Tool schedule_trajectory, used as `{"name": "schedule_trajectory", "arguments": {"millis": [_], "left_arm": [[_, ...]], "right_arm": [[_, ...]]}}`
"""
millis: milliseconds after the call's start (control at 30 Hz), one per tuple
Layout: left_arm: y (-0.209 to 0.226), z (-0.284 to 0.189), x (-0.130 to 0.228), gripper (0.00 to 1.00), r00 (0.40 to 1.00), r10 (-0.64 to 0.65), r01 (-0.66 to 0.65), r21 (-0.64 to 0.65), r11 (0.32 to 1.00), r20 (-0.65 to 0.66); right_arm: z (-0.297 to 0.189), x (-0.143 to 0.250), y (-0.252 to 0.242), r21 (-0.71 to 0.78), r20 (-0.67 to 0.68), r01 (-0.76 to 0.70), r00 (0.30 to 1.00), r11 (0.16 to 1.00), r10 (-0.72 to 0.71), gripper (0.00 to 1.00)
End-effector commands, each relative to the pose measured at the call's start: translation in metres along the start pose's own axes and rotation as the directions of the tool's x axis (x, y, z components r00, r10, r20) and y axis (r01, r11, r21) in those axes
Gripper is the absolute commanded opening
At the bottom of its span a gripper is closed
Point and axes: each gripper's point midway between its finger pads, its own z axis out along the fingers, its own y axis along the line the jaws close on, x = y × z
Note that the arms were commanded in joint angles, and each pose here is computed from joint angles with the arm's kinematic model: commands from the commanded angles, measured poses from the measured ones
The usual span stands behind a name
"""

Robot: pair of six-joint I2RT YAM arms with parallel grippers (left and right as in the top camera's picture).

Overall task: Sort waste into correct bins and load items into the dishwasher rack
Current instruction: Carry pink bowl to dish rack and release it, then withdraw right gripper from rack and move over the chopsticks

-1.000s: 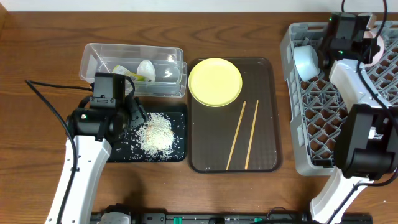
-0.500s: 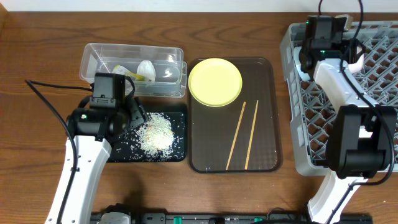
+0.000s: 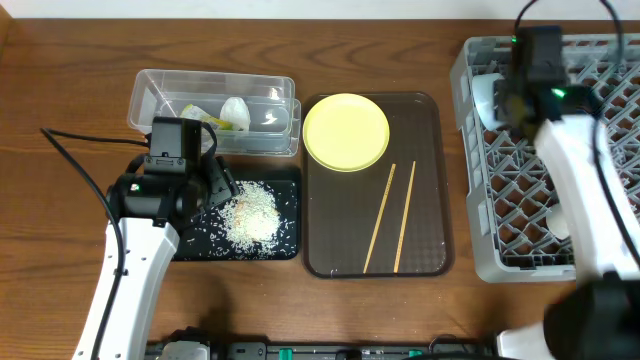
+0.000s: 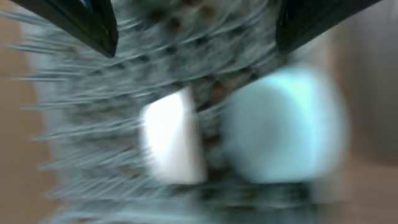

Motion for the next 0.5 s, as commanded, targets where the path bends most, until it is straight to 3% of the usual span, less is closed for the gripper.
{"name": "schedule_trajectory", "arguments": {"millis": [0, 67, 133, 333, 467], "left_arm": [[0.003, -0.001, -0.004, 0.75, 1.0, -0.006, 0.006, -0.018, 1.0, 0.012], [0.003, -0.001, -0.004, 0.75, 1.0, -0.006, 0.006, -0.018, 1.0, 0.012], [0.003, -0.001, -0.004, 0.75, 1.0, -0.006, 0.006, -0.018, 1.0, 0.012], [0.003, -0.001, -0.004, 0.75, 1.0, -0.006, 0.006, -0.018, 1.0, 0.012], [0.003, -0.001, -0.004, 0.75, 1.0, -0.006, 0.006, -0.018, 1.0, 0.012]], "right_arm": [[-0.04, 0.017, 0.083, -0.47, -0.095, -0.101, 0.993, 0.877, 0.064, 0.77], [-0.056, 0.04, 0.106, -0.562, -0.182, -0.114, 0.983, 0.819, 0.013, 0.74], [-0.059, 0.062, 0.121, -0.573, -0.246, -0.108, 0.968, 0.812, -0.044, 0.71], [-0.039, 0.135, 0.15, -0.438, -0.412, -0.121, 0.908, 0.891, -0.08, 0.7], [-0.024, 0.179, 0.177, -0.433, -0.45, -0.122, 0.888, 0.893, -0.096, 0.69]]}}
